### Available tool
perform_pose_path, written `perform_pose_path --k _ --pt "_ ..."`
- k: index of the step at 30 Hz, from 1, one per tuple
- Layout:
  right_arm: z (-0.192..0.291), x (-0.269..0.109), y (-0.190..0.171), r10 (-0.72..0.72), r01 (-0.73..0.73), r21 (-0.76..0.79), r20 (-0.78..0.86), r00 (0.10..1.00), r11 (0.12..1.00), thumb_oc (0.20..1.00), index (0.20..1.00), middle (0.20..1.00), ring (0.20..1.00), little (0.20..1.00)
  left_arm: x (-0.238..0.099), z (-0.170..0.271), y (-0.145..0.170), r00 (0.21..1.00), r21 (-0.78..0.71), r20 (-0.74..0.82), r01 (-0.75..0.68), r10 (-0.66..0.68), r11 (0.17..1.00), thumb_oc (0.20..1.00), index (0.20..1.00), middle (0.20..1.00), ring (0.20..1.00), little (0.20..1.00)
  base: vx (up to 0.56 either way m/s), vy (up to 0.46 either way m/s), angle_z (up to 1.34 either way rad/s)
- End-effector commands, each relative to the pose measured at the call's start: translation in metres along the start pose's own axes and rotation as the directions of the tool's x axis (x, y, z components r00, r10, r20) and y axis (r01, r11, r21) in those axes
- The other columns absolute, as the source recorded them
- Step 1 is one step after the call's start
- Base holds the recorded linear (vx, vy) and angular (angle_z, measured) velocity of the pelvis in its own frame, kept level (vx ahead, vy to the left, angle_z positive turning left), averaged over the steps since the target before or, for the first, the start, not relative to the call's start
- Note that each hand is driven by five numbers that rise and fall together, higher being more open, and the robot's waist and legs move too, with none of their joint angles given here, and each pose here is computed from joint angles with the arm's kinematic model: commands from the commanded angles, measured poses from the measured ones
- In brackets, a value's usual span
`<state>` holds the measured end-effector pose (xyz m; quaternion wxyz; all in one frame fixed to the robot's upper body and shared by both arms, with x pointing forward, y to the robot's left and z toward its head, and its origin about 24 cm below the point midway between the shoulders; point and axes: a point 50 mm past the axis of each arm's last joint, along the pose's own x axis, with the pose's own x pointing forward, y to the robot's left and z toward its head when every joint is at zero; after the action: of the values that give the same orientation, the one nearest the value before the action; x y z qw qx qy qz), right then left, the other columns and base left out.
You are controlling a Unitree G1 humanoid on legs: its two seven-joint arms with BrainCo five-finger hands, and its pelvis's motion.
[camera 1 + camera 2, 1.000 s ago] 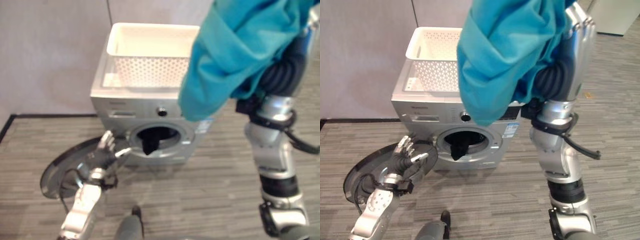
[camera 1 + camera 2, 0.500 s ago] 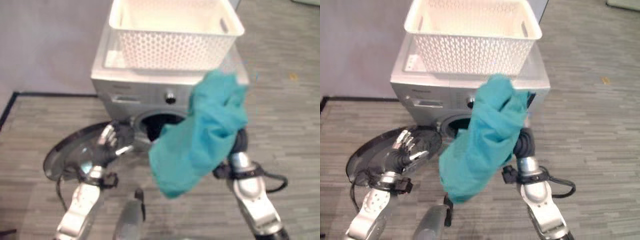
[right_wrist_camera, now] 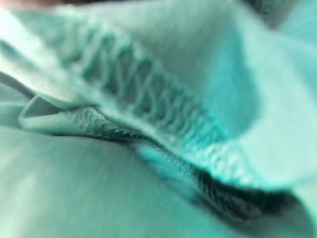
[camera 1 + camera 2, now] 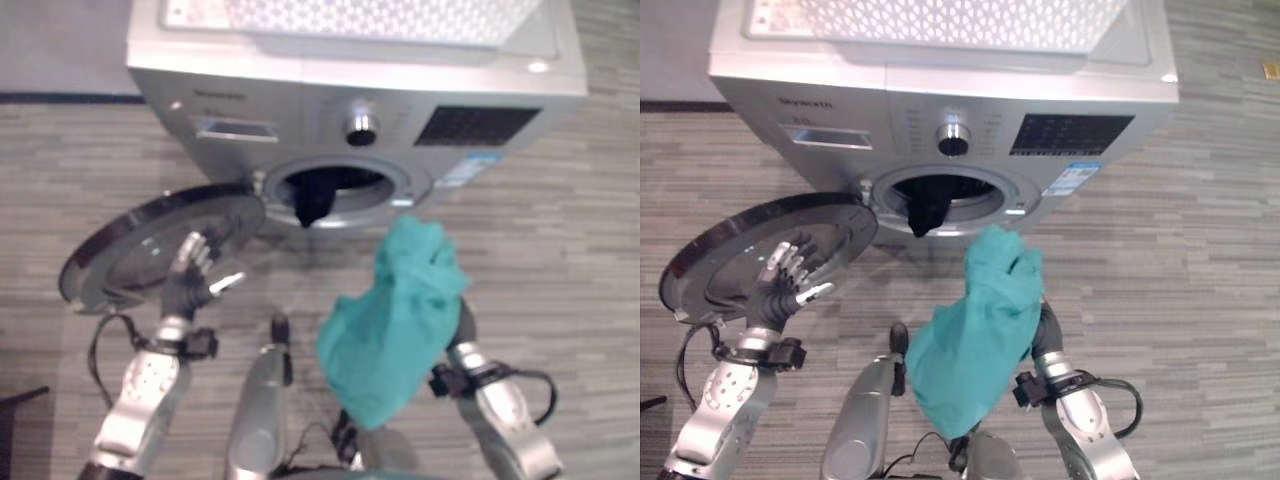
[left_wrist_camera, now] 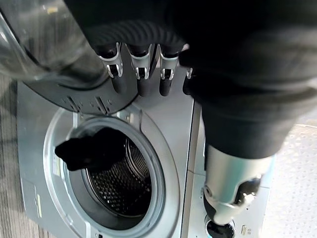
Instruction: Grab the laundry basket,head to the washer,open it,put in the laundry and shut it.
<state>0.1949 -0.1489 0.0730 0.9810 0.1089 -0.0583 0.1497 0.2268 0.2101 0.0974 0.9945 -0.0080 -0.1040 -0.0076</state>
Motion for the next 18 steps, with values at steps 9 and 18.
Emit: perform_pose_path --k 9,18 --pt "-0.041 -0.009 -0.012 -0.083 0.119 0.35 -0.117 0.99 0.929 0.2 0.2 0.2 0.2 0.2 0.009 0.01 -0.004 0.995 -0.098 0.097 -0.028 0.038 0.995 1.0 1.0 1.0 1.0 1.0 -0.03 0.008 -0.01" --pt "-0.055 0.002 -0.041 -0.304 0.329 0.386 -0.127 0.944 0.862 0.2 0.2 0.2 0.2 0.2 0.013 0.009 -0.021 0.994 -0.19 0.105 -0.01 0.03 0.982 1.0 1.0 1.0 1.0 1.0 -0.02 0.01 0.03"
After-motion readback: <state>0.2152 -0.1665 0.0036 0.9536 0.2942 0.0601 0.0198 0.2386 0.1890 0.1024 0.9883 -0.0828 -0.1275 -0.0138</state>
